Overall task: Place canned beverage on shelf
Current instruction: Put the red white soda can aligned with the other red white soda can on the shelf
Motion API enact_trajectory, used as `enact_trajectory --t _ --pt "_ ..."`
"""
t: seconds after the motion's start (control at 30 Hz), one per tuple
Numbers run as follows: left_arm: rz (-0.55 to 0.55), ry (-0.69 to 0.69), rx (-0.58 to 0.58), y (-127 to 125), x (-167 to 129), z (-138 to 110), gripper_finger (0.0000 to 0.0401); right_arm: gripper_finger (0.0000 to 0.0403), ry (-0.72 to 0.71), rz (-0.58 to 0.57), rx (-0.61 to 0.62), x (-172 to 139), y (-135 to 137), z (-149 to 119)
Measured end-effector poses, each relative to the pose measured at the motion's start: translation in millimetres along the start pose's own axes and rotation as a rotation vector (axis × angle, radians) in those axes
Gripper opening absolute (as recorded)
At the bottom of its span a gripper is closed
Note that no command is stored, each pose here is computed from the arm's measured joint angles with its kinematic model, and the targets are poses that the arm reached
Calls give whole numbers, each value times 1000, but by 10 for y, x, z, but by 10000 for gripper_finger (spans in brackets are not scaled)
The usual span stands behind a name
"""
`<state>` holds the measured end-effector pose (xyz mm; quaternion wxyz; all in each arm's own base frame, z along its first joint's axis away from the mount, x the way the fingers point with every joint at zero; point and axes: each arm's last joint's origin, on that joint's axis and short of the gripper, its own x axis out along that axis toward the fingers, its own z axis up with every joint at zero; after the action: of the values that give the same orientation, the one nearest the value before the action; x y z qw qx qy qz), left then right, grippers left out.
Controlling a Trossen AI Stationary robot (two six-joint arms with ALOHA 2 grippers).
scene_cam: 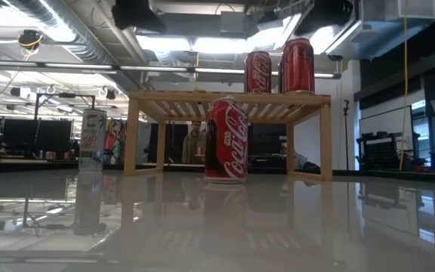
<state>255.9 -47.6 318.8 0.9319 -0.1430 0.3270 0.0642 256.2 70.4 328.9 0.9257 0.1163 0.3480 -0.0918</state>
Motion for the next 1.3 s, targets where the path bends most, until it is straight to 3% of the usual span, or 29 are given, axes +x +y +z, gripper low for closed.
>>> enact_trajectory --t 0.33,0.47,0.77,1.03,1.3 --pt "64 124 137 -27 484 -122 374 374 -145 2 38 568 63 -528" --pt "98 187 172 61 746 -170 374 374 -156 -25 39 759 62 -610" --pt "162 101 144 440 1115 -339 374 374 -135 -141 14 1123 91 -760" --pt "71 36 257 661 1356 -396 374 374 -147 -201 37 1365 -2 -770" --pt "-19 62 252 703 1556 -472 374 374 -179 -192 68 1611 -158 -700"
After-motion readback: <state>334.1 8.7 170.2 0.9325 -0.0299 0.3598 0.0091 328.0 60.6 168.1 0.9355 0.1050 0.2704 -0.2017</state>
